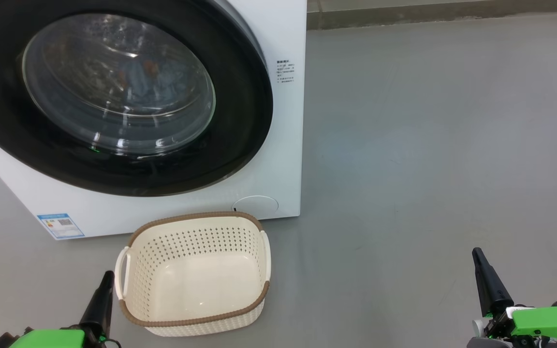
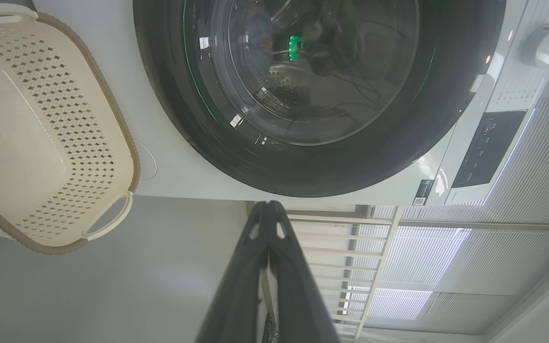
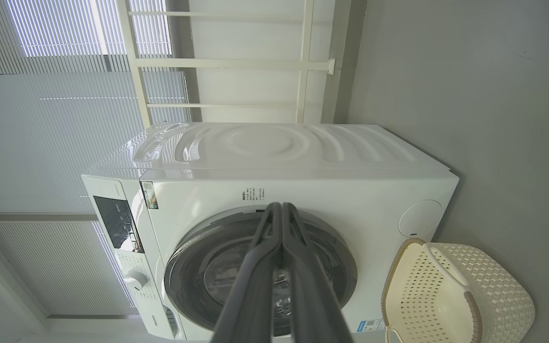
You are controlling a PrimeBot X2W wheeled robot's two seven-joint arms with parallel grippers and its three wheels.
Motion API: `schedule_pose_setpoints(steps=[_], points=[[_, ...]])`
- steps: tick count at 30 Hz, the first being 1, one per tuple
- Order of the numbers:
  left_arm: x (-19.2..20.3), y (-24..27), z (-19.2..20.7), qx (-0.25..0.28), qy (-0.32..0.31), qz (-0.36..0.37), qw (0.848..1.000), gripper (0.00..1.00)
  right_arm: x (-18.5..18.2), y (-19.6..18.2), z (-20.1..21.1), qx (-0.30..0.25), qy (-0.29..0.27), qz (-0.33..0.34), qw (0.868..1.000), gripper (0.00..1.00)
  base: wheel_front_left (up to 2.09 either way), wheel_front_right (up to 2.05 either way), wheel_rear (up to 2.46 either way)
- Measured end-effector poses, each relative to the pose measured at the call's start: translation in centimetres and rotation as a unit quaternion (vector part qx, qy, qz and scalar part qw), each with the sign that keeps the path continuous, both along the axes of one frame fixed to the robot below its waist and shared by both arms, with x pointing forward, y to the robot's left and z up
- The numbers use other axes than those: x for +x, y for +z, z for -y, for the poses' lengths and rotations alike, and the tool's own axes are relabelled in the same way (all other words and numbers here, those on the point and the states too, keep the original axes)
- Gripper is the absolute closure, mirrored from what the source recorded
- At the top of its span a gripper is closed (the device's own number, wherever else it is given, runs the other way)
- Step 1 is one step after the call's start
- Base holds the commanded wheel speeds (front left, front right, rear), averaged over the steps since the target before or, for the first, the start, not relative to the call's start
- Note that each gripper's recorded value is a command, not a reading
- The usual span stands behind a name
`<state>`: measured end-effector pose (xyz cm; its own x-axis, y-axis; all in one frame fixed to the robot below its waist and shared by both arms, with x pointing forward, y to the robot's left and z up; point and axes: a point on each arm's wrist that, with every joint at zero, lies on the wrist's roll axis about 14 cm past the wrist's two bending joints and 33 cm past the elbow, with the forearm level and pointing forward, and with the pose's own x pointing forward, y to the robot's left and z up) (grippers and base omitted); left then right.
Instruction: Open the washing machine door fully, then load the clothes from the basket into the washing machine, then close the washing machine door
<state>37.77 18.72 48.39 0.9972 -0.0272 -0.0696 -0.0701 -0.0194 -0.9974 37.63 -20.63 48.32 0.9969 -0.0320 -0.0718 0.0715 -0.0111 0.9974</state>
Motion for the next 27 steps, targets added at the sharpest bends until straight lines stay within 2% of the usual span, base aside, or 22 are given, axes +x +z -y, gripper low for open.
schedule_pose_setpoints(steps=[27], points=[[0.0, 0.0, 0.01, -0.001, 0.001, 0.0, 1.0, 1.0, 0.0, 0.0, 0.0, 0.0, 0.0, 0.0, 1.0, 1.0, 0.0, 0.0, 0.0]])
